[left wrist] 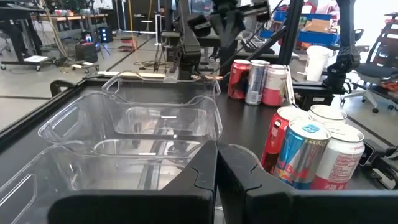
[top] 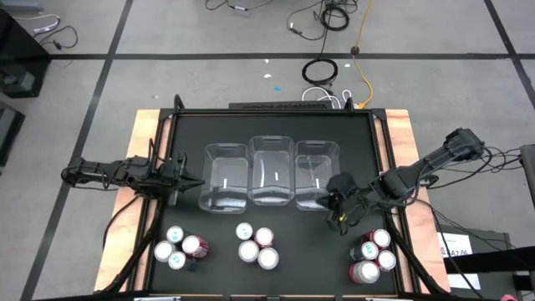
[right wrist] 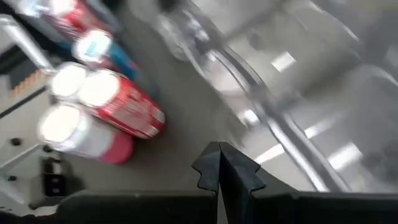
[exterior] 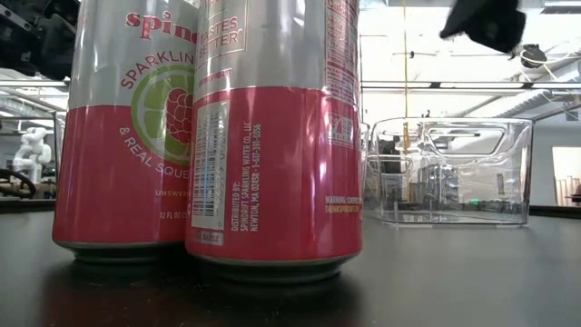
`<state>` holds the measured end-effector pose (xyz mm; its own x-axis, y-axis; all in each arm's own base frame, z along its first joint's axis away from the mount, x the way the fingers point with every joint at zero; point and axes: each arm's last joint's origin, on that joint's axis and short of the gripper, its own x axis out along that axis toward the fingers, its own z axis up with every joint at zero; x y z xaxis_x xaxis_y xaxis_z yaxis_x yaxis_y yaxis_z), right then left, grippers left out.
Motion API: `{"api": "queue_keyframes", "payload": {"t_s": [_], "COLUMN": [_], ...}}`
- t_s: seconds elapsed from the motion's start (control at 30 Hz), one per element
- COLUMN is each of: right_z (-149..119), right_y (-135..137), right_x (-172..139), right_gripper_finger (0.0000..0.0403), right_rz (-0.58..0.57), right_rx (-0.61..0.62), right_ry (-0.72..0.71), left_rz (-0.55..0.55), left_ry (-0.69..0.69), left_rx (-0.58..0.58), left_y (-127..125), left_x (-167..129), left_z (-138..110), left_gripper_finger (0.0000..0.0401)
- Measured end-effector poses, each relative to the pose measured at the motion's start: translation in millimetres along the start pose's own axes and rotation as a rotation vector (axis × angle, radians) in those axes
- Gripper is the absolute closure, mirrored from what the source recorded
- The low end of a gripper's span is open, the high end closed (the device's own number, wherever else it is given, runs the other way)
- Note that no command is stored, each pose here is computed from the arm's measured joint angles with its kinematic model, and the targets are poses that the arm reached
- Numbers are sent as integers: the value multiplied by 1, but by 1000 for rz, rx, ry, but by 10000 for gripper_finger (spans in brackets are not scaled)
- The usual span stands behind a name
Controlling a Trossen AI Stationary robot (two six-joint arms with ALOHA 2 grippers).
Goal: Sort soda cans
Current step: Put the bottom center red soda can into the right transparent bin
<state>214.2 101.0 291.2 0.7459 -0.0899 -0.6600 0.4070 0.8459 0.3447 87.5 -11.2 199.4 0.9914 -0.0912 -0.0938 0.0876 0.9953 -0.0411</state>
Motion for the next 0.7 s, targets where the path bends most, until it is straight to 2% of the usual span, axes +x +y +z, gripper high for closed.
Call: {"api": "queue_keyframes", "payload": {"t_s": [0.13, 0.53, 0.7], "right_z": [14, 85, 111], "right_y": [11, 61, 71], "right_x": [10, 32, 45], "right_gripper_finger": [403, 402, 380], "right_rz": [48, -49, -23], "right_rx": [-75, -415, -412], "right_ry": [-63, 7, 73], "left_rz": [0, 2, 3], "left_ry": [0, -1, -1], "left_rx": [0, 0, 0], "left_y": [0, 0, 0], "left_x": [0, 0, 0], "left_z": [0, 0, 0], "left_gripper_finger": [390, 390, 390]}}
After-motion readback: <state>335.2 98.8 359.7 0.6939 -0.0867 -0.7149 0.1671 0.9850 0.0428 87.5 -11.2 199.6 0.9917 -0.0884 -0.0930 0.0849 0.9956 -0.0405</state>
